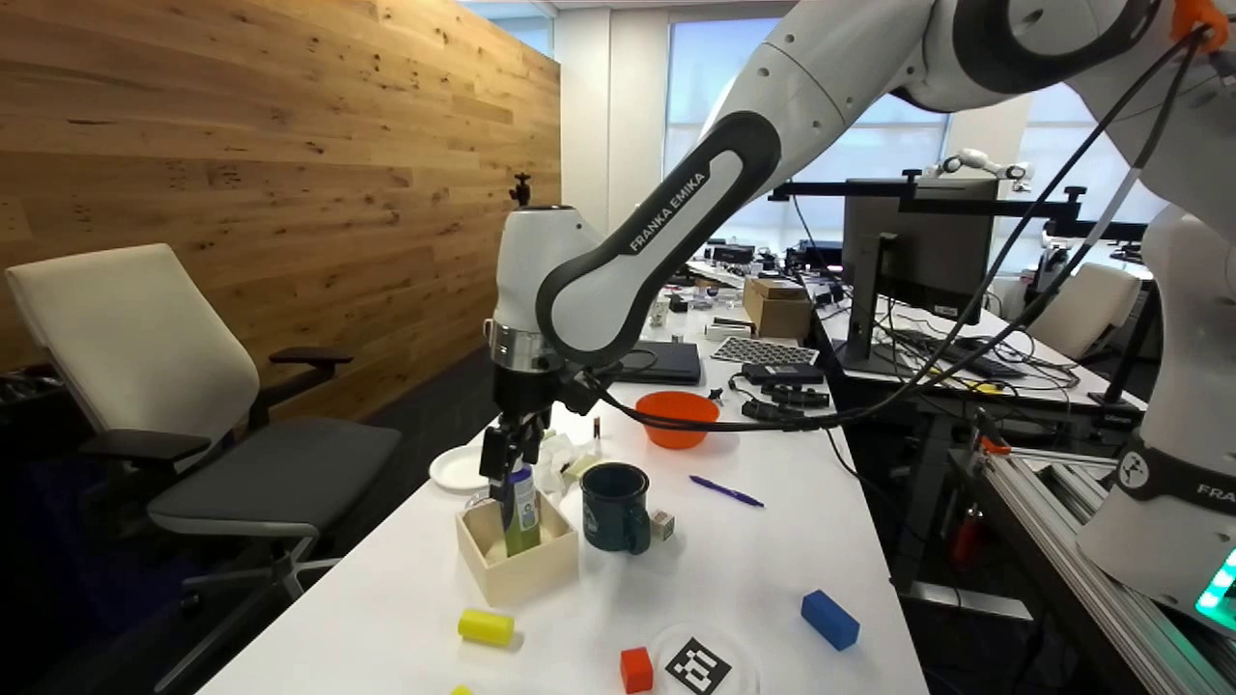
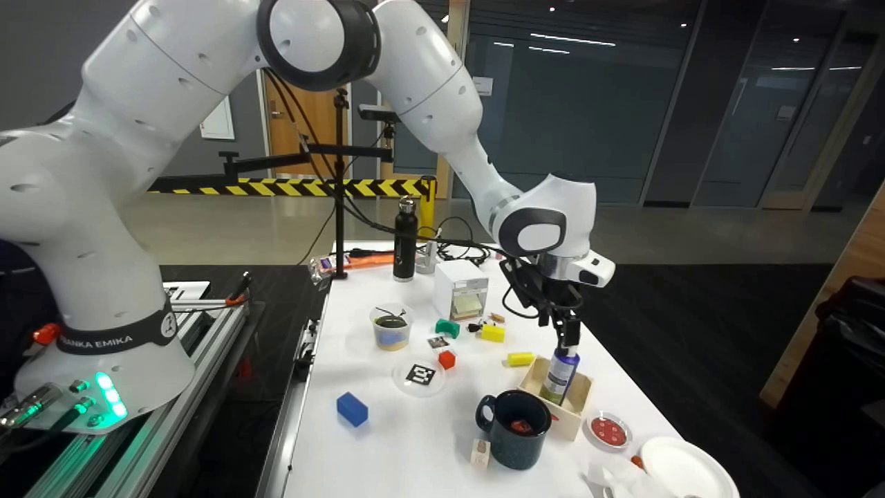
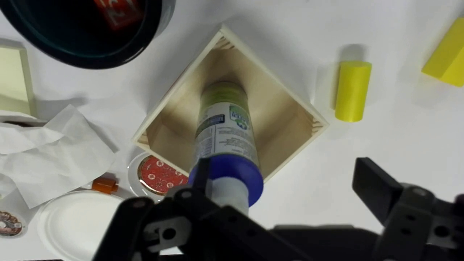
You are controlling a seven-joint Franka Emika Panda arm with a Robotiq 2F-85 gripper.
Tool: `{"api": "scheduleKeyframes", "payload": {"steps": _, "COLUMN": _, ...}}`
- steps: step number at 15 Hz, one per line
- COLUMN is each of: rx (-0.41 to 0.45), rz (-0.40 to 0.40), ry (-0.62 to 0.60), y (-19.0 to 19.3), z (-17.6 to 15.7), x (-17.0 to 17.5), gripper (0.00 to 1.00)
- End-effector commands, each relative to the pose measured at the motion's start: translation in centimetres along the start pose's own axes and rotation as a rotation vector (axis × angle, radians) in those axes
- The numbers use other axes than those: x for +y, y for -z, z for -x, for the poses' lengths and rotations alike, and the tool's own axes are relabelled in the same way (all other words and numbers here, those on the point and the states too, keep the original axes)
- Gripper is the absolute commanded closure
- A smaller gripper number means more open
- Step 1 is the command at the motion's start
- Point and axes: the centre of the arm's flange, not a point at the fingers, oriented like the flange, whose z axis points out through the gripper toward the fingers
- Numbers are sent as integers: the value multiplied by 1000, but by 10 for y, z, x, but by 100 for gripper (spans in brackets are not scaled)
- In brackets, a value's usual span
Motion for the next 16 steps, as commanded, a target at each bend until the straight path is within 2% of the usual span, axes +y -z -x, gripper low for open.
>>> {"api": "scheduleKeyframes", "payload": {"steps": 1, "rx": 60, "rz": 51, "ry": 32, "y": 1, "z": -28, "x": 13, "gripper": 0}}
{"api": "scheduleKeyframes", "payload": {"steps": 6, "rx": 105, "rz": 70, "ry": 34, "y": 11, "z": -40, "x": 20, "gripper": 0}}
{"api": "scheduleKeyframes", "payload": {"steps": 16, "rx": -8, "rz": 80, "ry": 21, "y": -27, "z": -11, "x": 28, "gripper": 0}}
